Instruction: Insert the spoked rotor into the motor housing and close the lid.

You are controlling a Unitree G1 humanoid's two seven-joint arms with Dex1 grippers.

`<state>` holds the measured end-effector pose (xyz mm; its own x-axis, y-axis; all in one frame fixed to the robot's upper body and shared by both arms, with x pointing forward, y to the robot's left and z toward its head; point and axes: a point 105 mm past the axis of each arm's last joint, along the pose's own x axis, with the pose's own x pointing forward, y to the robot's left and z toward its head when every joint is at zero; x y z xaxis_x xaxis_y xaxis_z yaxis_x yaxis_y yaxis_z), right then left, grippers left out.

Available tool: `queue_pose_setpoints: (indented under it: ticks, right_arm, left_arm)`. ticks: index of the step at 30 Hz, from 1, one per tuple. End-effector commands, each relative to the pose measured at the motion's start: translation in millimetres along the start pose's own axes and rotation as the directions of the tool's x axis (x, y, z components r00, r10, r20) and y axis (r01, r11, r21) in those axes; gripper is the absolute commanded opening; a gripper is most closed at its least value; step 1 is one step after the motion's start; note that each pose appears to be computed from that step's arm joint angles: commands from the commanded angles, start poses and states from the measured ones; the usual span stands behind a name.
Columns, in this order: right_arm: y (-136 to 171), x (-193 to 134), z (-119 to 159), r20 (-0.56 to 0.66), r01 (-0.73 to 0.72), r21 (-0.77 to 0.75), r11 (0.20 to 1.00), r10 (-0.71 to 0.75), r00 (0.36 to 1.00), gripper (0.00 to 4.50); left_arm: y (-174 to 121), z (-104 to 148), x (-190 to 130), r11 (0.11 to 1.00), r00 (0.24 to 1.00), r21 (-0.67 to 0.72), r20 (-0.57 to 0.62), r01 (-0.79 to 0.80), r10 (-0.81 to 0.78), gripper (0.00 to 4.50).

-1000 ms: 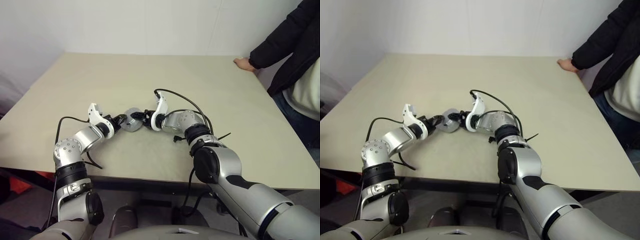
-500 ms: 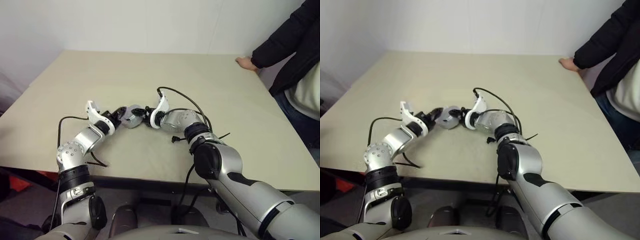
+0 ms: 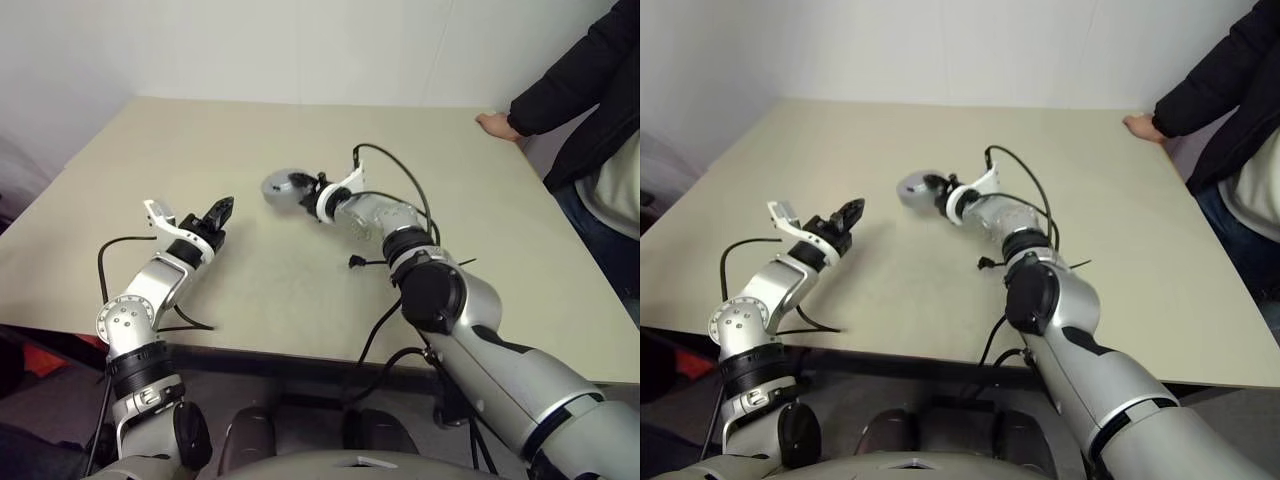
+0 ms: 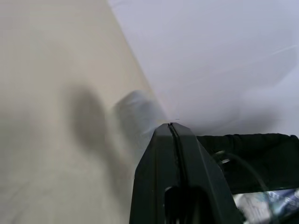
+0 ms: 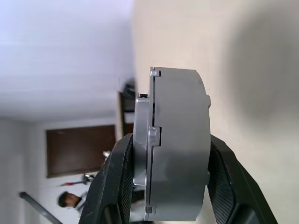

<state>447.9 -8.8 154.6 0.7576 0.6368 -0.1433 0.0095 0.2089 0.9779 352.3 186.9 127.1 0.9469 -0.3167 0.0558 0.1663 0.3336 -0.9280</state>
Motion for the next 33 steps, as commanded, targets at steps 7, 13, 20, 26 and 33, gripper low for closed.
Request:
queue_pose_setpoints:
  ticks: [7, 13, 20, 26, 33]
  right_arm:
    - [77, -22, 28, -0.014, -0.23, -0.061, 0.971, 0.229, 0.973, 2.08]
    - [68, -23, 25, -0.037, -0.203, -0.086, 0.975, 0.2, 0.979, 2.08]
    - [63, -29, -10, -0.228, -0.234, -0.137, 0.963, 0.199, 0.953, 2.08]
    - [62, -35, -19, -0.263, -0.25, -0.147, 0.957, 0.206, 0.943, 2.08]
    - [58, -40, -20, -0.276, -0.248, -0.169, 0.954, 0.195, 0.941, 2.08]
  left_arm:
    - [-2, 11, 2, 0.998, 0.998, -0.046, 0.054, 0.037, -0.034, 2.21]
    - [-24, -13, 8, 0.964, 0.983, -0.219, -0.076, 0.15, -0.17, 4.22]
    - [-45, -26, 16, 0.904, 0.94, -0.353, -0.148, 0.24, -0.308, 4.22]
    - [-46, -27, 22, 0.891, 0.938, -0.385, -0.143, 0.24, -0.314, 4.22]
    - [-45, -18, 25, 0.885, 0.945, -0.389, -0.093, 0.257, -0.315, 4.22]
